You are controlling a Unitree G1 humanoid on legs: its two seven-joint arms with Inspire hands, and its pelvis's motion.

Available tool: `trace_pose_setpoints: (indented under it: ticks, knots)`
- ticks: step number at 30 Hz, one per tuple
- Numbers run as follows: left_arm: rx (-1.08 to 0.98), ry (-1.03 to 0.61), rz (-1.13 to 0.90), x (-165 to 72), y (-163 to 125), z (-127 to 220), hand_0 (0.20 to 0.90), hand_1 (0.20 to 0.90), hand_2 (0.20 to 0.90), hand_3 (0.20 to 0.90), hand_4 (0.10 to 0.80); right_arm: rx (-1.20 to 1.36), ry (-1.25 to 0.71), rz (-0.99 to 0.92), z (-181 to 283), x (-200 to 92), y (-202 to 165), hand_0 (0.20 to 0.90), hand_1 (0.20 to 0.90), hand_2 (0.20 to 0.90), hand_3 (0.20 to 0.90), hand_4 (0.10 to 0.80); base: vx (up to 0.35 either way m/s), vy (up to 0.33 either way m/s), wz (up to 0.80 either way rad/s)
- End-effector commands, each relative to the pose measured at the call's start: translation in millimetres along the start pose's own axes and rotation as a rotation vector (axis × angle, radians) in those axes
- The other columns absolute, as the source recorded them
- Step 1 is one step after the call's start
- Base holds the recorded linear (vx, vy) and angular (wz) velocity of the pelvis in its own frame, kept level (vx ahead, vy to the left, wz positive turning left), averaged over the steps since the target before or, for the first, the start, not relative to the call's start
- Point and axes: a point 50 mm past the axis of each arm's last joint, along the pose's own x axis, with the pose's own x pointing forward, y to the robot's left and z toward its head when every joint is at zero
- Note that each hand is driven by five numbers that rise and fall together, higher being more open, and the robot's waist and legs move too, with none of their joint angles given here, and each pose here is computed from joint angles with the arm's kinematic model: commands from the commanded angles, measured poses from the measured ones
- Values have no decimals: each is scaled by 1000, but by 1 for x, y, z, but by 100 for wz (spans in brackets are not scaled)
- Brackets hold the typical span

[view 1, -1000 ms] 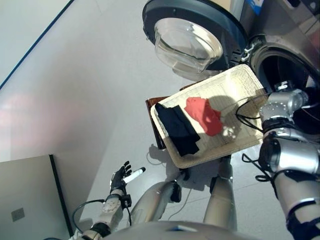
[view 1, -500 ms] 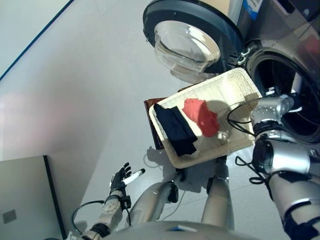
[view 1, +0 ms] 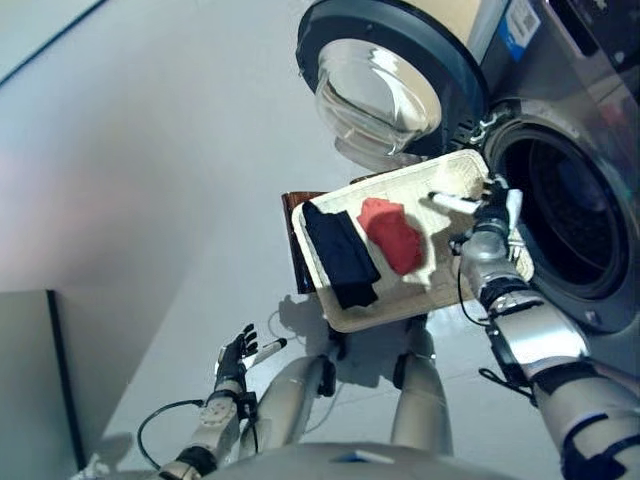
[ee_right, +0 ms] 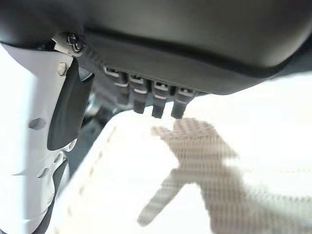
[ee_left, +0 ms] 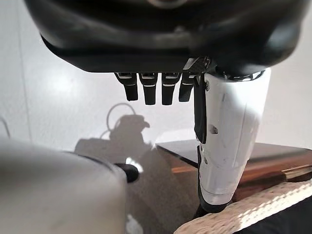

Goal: Pick up the clothes and place them into the washing machine

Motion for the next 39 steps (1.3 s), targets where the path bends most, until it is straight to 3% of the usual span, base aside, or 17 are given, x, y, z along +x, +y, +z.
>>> trace_pose_setpoints:
  ticks: [1,9,28,39]
  knots:
    - [40,-26,149,-4,47,1,900,900,900,900,800,-208,-203,-35,44,12,-16,900,900,900,900,800,-9,-32,11]
    - [50,-89,144,0,45,16,900,900,900,900,800,-461,-159,-62,34,10,-10,900,900,900,900,800,-12,-21,17]
    - [27,-218,172,4,51,51,900,900,900,900,800,-368,-119,-99,41,12,-12,900,900,900,900,800,15,-1,13]
    - [22,-276,135,7,36,69,900,900,900,900,800,-549,-30,-157,28,13,-26,900,900,900,900,800,22,8,17]
